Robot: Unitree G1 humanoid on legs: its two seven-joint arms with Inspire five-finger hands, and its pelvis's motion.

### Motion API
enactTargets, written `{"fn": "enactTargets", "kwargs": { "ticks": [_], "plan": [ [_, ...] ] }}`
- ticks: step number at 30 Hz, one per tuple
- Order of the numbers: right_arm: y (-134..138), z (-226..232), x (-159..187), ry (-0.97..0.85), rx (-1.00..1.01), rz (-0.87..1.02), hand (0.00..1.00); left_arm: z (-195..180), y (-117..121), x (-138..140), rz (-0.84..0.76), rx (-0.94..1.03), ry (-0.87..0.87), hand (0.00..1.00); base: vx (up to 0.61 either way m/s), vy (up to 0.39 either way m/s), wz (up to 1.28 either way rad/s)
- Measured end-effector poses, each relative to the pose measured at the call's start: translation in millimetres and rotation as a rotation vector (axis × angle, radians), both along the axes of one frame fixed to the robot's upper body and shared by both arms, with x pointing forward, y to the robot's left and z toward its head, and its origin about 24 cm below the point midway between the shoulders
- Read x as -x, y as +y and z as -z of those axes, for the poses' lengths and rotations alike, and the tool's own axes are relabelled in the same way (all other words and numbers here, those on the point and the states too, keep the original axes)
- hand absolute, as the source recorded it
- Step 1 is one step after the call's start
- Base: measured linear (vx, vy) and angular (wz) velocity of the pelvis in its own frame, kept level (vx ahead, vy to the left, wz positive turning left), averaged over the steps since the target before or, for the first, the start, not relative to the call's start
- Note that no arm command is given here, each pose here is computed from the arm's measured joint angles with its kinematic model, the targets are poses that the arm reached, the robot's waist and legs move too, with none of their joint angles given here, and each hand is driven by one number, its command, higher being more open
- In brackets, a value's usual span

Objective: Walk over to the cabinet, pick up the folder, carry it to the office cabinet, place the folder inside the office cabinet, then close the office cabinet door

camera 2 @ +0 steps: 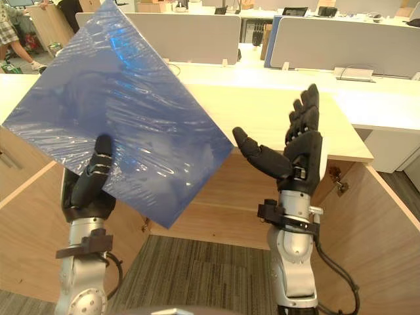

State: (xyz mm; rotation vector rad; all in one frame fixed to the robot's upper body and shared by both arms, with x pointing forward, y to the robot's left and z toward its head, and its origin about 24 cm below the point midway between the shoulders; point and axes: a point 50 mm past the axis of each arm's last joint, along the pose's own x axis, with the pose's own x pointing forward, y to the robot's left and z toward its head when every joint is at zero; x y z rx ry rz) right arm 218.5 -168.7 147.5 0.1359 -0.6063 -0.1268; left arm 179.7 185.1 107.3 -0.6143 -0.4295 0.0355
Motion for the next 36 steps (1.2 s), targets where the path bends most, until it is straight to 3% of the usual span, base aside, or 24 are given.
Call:
{"fn": "enactTargets", "kwargs": {
  "ticks": [11,19,23,24,33,34,36],
  "plan": [
    [0.8,-12.0,-16.0,-0.047,0.037,-0.283,1.00,11.8,2.9,-2.9,0.036,-0.140,0.047,0.00,-0.01,0.007,-0.03],
    [19.5,0.8,-35.4,0.076,0.189,-0.568,1.00,-8.1,0.7,-13.9,0.203,-0.316,-0.080,0.00,0.00,0.005,-0.01],
    [18.0,-0.2,-41.1,0.101,0.235,-0.617,1.00,-11.0,3.5,-14.4,0.236,-0.346,-0.095,0.00,-0.01,0.019,-0.05],
    [18.3,-1.5,-42.8,0.102,0.259,-0.627,0.00,-11.9,4.3,-14.6,0.247,-0.350,-0.098,0.00,-0.01,0.016,-0.05],
    [21.2,-9.0,-50.1,0.123,0.412,-0.734,0.00,-20.2,14.8,-19.6,0.312,-0.373,-0.117,0.00,0.00,0.004,-0.01],
    [21.7,-10.5,-49.9,0.122,0.423,-0.765,0.00,-20.2,17.2,-19.9,0.315,-0.365,-0.116,1.00,0.00,0.000,0.00],
    [20.0,-12.3,-49.3,0.127,0.456,-0.800,0.00,-19.2,20.7,-20.7,0.326,-0.362,-0.105,1.00,0.00,0.000,0.00]
  ]
}}
